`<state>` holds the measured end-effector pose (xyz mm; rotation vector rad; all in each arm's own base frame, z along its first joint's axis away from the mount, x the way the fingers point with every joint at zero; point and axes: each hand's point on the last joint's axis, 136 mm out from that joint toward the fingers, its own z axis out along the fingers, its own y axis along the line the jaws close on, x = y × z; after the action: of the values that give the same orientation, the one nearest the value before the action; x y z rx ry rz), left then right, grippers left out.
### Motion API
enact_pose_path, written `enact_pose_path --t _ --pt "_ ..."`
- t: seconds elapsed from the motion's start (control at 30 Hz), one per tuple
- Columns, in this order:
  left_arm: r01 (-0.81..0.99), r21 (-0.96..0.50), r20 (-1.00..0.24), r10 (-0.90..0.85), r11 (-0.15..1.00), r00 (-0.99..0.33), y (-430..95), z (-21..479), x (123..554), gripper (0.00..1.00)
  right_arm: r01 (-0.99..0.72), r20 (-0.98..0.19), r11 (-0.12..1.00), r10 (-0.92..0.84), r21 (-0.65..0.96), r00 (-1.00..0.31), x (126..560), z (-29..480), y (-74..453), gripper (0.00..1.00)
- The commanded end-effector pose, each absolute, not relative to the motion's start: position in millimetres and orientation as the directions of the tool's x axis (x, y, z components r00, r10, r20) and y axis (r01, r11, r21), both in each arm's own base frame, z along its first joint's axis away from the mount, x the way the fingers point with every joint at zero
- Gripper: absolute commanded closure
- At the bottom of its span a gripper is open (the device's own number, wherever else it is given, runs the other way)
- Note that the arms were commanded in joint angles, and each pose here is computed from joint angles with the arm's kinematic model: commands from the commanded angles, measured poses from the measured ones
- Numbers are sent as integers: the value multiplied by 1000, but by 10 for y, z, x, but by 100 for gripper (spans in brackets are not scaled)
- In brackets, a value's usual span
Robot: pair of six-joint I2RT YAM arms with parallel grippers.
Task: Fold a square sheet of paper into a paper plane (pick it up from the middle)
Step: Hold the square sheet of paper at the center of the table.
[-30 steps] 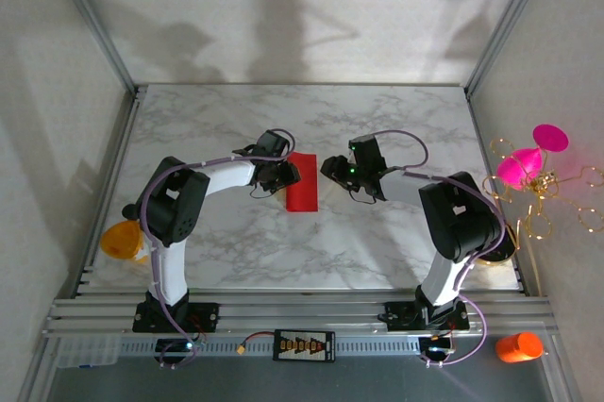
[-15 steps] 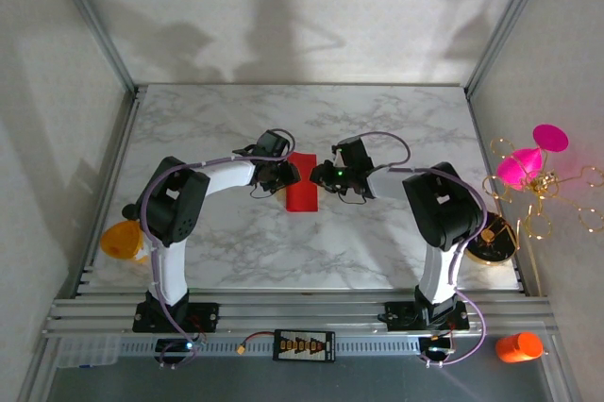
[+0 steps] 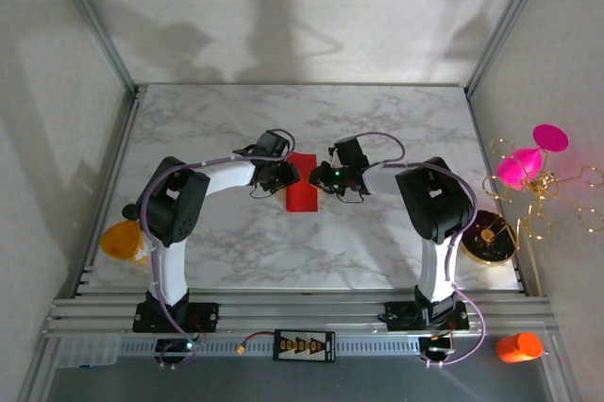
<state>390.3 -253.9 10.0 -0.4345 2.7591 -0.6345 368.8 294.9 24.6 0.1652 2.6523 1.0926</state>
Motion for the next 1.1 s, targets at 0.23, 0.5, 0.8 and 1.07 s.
enact_pose_path --t 0.23,0.5,0.8,1.07 --pt "-283 -312 -142 -339 907 -930 -2293 -358 3679 56 78 -116 854 159 514 -980 3448 -304 2641 83" --pt "-179 -539 -305 -389 823 -869 -2458 777 4221 52 109 -70 909 149 402 -986 3339 -574 2456 85" --pt "-50 -707 -275 -339 706 -900 -2836 1015 4142 64 126 -40 921 151 369 -988 3258 -733 2386 89" --pt "-92 -533 -226 -246 841 -942 -2833 513 4009 80 139 -36 929 161 344 -986 3231 -775 2331 89"
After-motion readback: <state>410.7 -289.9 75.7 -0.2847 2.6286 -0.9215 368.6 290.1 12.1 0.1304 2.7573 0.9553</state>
